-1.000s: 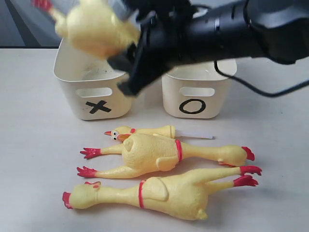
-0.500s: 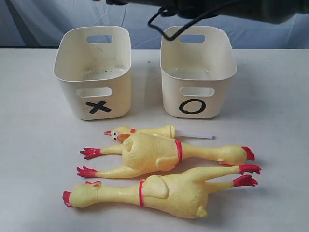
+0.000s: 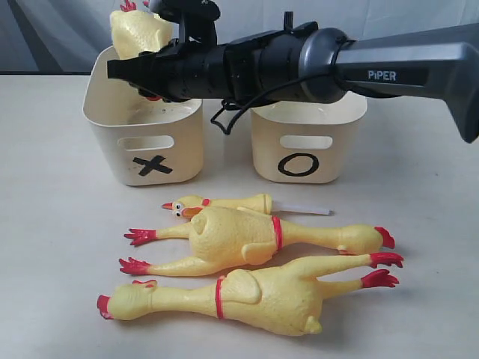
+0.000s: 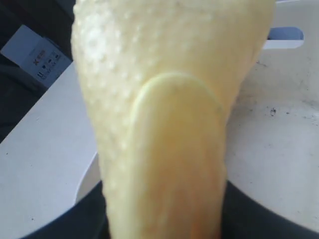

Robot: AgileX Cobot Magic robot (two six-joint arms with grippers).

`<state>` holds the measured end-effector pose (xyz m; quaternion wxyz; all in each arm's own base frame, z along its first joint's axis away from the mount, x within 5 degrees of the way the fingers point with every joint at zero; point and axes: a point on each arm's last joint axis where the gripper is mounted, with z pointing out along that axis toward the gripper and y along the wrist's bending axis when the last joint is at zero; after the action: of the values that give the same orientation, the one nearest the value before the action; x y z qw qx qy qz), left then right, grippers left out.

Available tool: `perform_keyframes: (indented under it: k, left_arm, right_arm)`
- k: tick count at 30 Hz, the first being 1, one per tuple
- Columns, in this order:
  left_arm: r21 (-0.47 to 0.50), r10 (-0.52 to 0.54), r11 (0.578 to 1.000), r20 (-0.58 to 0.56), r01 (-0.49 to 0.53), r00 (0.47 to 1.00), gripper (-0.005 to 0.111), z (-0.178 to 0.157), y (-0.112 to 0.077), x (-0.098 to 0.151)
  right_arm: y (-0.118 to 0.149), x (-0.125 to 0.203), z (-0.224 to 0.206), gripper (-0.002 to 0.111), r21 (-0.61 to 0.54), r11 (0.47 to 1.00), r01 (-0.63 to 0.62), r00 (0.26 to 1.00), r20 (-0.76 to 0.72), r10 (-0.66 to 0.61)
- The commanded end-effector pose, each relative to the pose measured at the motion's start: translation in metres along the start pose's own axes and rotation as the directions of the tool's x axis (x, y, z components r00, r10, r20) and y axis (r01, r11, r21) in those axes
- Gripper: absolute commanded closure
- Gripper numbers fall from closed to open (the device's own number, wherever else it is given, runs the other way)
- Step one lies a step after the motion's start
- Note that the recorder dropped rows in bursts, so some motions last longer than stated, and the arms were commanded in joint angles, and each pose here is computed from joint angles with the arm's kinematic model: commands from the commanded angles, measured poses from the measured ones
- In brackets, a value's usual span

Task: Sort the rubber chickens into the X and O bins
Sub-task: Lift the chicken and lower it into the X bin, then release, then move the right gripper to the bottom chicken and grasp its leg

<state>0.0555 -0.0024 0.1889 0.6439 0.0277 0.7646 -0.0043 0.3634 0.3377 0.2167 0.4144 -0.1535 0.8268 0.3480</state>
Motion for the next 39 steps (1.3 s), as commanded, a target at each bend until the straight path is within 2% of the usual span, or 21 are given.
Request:
perform_keyframes:
  k: [1,3,4,10,13,18,22,25,27,29,30,32,35,39]
  left_arm:
    - [-0.001,-0.002,1.0,0.02,0.002,1.0,0.107,-0.001,0.0,-0.003]
    - [-0.001,-0.002,1.0,0.02,0.002,1.0,0.107,-0.001,0.0,-0.003]
    - [-0.001,-0.002,1.0,0.02,0.002,1.0,0.107,-0.001,0.0,-0.003]
    - [-0.001,-0.002,1.0,0.02,0.002,1.0,0.107,-0.001,0.0,-0.003]
    - [-0.001,-0.002,1.0,0.02,0.002,1.0,0.107,-0.001,0.0,-0.003]
    - [-0.001,-0.002,1.0,0.02,0.002,1.0,0.107,-0.001,0.0,-0.003]
    - [-0.001,-0.002,1.0,0.02,0.002,1.0,0.107,-0.001,0.0,-0.003]
    - [-0.001,-0.002,1.0,0.02,0.002,1.0,0.107,-0.001,0.0,-0.003]
    - [-0.001,-0.002,1.0,0.02,0.002,1.0,0.107,-0.001,0.0,-0.003]
    - [-0.001,-0.002,1.0,0.02,0.002,1.0,0.107,-0.001,0.0,-0.003]
    - [-0.001,-0.002,1.0,0.02,0.002,1.0,0.107,-0.001,0.0,-0.003]
    - [-0.001,-0.002,1.0,0.02,0.002,1.0,0.107,-0.001,0.0,-0.003]
    - [-0.001,-0.002,1.0,0.02,0.002,1.0,0.107,-0.001,0.0,-0.003]
    - [-0.001,-0.002,1.0,0.02,0.002,1.0,0.107,-0.001,0.0,-0.003]
  right_arm:
    - [0.001,-0.002,0.001,0.071,-0.01,1.0,-0.006,1.0,0.007,0.006]
    - [0.001,-0.002,0.001,0.055,-0.01,1.0,-0.006,1.0,0.007,0.006]
    - [0.001,-0.002,0.001,0.051,-0.014,1.0,-0.006,1.0,0.005,0.006]
    - [0.019,-0.015,-0.013,0.058,-0.126,0.992,0.009,1.0,0.017,-0.007]
    - [0.031,-0.032,-0.031,0.058,-0.136,0.987,0.088,0.995,0.063,-0.08]
    - [0.049,-0.072,-0.077,0.047,-0.132,0.981,0.14,0.979,0.168,-0.117]
    - [0.061,-0.097,-0.12,0.047,-0.141,0.954,0.266,0.949,0.211,-0.233]
    - [0.07,-0.097,-0.157,0.047,-0.214,0.886,0.411,0.911,0.09,-0.401]
    - [0.065,-0.083,-0.177,0.047,-0.247,0.813,0.527,0.817,-0.118,-0.565]
    - [0.049,-0.067,-0.191,0.047,-0.245,0.744,0.622,0.651,-0.368,-0.664]
    - [0.042,-0.058,-0.198,0.047,-0.254,0.74,0.622,0.575,-0.494,-0.653]
    - [0.029,-0.043,-0.202,0.047,-0.247,0.758,0.604,0.496,-0.628,-0.599]
    - [0.015,-0.014,-0.198,0.047,-0.259,0.788,0.558,0.445,-0.708,-0.548]
    - [-0.004,0.03,-0.19,0.047,-0.343,0.795,0.5,0.337,-0.769,-0.543]
